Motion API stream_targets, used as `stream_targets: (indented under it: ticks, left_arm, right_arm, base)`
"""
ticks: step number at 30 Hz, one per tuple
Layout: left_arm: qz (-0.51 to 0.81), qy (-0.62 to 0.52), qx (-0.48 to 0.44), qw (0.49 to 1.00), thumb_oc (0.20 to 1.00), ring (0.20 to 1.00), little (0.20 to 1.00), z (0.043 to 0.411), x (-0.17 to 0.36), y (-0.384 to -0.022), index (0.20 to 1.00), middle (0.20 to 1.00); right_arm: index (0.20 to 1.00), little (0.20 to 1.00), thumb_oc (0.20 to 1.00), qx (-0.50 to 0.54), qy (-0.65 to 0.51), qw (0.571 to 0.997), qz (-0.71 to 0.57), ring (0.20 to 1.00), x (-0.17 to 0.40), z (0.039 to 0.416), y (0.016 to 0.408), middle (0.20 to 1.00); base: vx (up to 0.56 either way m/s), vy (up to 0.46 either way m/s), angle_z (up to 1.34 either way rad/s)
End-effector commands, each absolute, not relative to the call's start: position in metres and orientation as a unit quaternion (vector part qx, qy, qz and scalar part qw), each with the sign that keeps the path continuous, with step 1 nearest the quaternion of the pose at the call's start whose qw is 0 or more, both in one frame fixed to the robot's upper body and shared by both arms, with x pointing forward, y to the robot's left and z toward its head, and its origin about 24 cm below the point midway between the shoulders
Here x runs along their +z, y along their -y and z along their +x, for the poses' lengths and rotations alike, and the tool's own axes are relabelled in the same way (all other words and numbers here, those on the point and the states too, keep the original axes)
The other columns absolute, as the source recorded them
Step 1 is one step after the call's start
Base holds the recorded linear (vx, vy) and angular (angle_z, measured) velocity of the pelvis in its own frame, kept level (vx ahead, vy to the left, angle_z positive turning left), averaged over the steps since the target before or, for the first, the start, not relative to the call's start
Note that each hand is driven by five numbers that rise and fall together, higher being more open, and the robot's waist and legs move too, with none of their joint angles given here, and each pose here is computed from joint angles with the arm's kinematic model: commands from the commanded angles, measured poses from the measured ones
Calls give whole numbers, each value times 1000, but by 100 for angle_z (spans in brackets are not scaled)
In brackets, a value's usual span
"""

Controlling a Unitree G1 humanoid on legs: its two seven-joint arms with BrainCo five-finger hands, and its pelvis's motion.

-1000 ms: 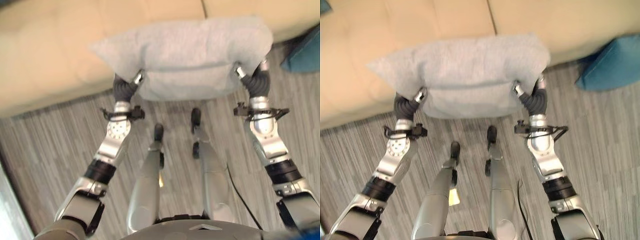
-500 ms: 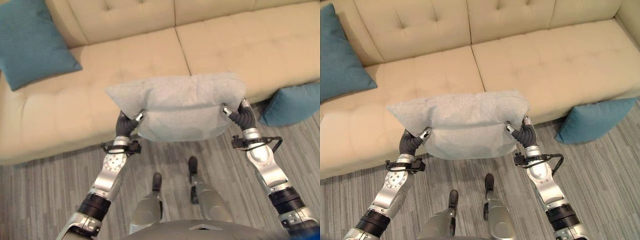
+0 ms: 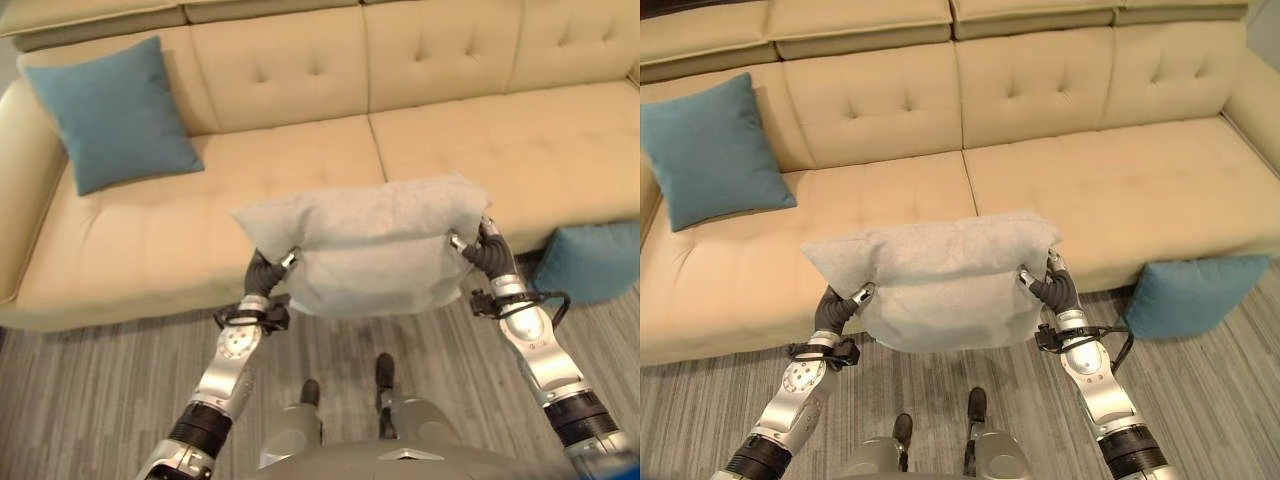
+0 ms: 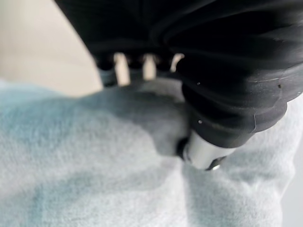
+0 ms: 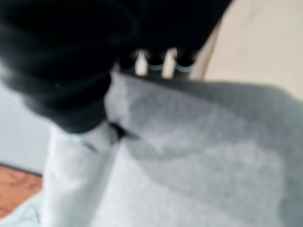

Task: Pick up all the scattered cushions and arrange them neatly on the sofa.

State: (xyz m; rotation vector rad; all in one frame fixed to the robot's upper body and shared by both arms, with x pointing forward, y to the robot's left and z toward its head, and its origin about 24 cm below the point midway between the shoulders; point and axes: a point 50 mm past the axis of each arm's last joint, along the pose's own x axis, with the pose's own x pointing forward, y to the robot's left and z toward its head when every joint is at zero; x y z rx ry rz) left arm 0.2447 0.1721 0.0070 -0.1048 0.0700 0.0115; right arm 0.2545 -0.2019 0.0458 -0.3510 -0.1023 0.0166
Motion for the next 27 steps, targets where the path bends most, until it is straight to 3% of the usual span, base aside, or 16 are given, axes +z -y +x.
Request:
stream_targets:
  ticks: [1,18,27]
  left_arm:
    - [-53,49,-19,997,200,200,200,255,38,-173,200,200]
    - [-29,76,-14,997,200,200,200,258,55,-180,200,200]
    - [-38,76,-13,996,200,200,200,262,54,-177,200,200]
  right_arm:
    - [200,200,200,-10,107,980,-167,200,67,254,210,200]
    - [200,200,200,22,93,987,-132,200,60,267,183,200]
    - [200,200,200,25,87,986,-138,200,60,268,187,200]
  base:
    - [114,28,-30]
    - [174,104,-31]
    - [204,-44,25]
